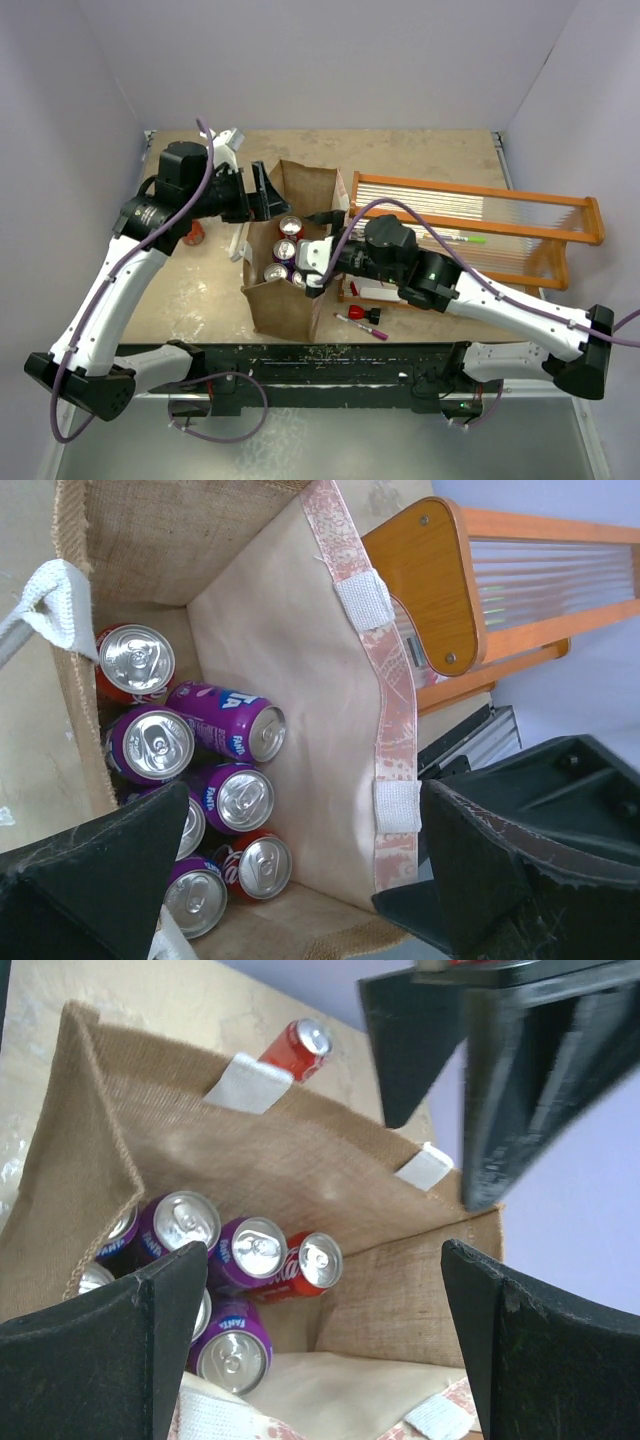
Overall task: Take the beverage out of the canvas bag
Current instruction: Adjust the canvas bag at the center of the board.
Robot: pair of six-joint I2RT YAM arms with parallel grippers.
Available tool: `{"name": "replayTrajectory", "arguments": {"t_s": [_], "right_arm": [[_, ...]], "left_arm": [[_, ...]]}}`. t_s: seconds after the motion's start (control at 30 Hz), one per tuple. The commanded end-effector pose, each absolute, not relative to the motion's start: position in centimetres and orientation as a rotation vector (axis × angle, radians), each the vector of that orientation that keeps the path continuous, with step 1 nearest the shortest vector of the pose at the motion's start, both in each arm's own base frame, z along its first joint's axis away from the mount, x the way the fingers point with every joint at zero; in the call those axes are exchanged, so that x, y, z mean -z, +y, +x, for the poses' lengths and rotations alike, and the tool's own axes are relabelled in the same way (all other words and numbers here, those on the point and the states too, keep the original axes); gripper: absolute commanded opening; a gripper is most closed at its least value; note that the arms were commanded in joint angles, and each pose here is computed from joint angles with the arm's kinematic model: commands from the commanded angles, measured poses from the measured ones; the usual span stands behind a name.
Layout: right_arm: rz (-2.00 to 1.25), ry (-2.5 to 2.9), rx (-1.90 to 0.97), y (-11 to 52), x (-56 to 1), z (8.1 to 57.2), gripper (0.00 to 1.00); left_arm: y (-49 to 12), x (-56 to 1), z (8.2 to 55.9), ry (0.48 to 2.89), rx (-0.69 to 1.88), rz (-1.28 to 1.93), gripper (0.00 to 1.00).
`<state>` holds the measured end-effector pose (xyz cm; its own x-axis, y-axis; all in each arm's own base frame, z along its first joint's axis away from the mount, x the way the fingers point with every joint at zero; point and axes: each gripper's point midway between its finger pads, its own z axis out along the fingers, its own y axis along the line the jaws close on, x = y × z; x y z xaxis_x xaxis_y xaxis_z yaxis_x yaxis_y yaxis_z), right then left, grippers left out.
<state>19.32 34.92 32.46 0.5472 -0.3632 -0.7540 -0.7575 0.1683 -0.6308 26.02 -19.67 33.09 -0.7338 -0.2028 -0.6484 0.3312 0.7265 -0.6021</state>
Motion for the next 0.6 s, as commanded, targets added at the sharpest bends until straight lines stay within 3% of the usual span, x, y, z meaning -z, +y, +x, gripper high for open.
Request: {"name": "replayTrajectory", "arguments": {"t_s": [0.0, 0.17, 0.57], "right_arm": [[-1.535, 0.94, -0.315, 35.3, -30.8, 18.9, 1.0], [-1.748, 0.788, -0.358, 34.7, -25.4, 15.6, 0.98], [-1.77, 0.783, -0.553, 35.4, -21.3, 12.9, 0.95]], "left_arm": [[-20.5, -33.6, 27.0, 2.159, 0.938, 0.07, 1.0], [-21.4, -31.8, 26.5, 2.223, 0.902, 0.077, 1.0], [-23.9, -26.3, 24.3, 2.377, 0.826, 0.083, 0.88]]}}
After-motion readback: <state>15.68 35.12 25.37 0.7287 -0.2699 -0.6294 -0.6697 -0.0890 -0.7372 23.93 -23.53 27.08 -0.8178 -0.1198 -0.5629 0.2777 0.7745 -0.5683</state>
